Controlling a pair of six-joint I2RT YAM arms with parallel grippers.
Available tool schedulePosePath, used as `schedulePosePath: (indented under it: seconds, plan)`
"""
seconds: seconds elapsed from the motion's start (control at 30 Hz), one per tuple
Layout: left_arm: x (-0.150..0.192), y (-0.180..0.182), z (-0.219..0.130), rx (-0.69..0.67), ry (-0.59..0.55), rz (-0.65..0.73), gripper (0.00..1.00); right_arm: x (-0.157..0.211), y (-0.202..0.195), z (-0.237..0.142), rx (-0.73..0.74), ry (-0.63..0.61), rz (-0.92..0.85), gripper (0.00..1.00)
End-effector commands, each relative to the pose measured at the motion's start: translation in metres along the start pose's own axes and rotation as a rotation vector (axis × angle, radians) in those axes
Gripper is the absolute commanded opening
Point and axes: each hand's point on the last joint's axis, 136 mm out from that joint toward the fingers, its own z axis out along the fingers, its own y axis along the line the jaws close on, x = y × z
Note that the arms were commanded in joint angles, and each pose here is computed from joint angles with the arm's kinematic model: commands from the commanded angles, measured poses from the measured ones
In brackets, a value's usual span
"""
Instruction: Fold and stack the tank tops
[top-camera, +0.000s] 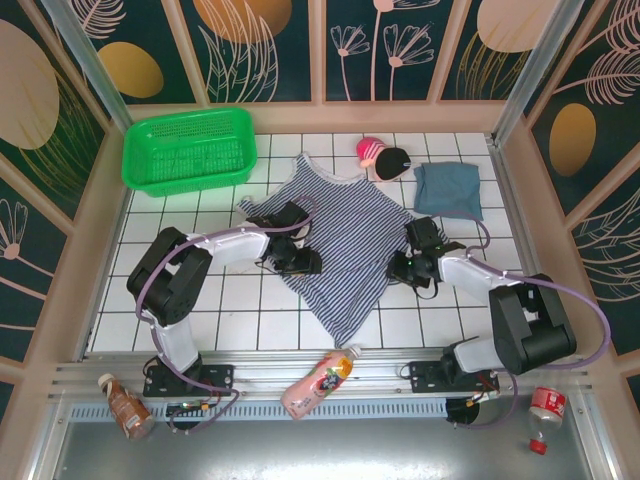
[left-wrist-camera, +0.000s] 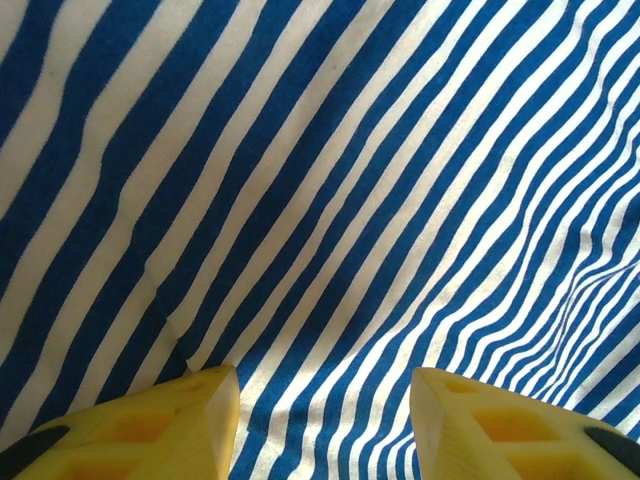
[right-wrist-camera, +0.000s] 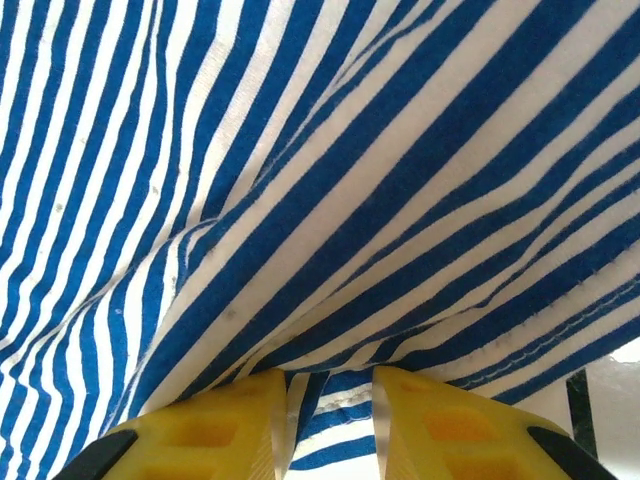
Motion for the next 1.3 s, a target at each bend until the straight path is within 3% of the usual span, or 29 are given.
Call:
schedulePosePath:
  seconds: [0.0,0.13,0.37,0.5,0.87,1.03,1.17,1.27]
  plan:
    - [0.002,0.007,-0.002,-0.010,-0.006,0.010,0.50,0.005,-0.017,0.006,0.082,0.014,-0.045,0.26]
    - [0.003,0.018,-0.002,-0.042,-0.007,0.009,0.50,0.015,-0.038,0.005,0.191,0.039,-0.077,0.25]
    - [-0.002,0.049,-0.005,-0.099,-0.004,-0.002,0.50,0.034,-0.060,0.000,0.251,0.064,-0.014,0.24]
    - [-0.004,0.059,-0.006,-0.106,0.001,0.000,0.50,0.025,-0.065,-0.009,0.296,0.037,0.006,0.25]
    - [-0.024,0.049,-0.012,-0.080,-0.017,0.040,0.50,0.013,-0.074,-0.025,0.352,0.039,0.029,0.24]
    - [-0.033,0.027,-0.022,-0.004,-0.026,0.043,0.50,-0.016,-0.013,-0.049,0.122,-0.114,-0.087,0.23]
    - [-0.033,0.015,-0.034,0.046,-0.044,0.017,0.50,0.002,0.048,-0.043,-0.127,-0.102,-0.278,0.22]
    - [-0.030,0.007,-0.047,0.076,-0.060,-0.016,0.50,0.021,0.059,-0.024,-0.174,0.000,-0.310,0.21]
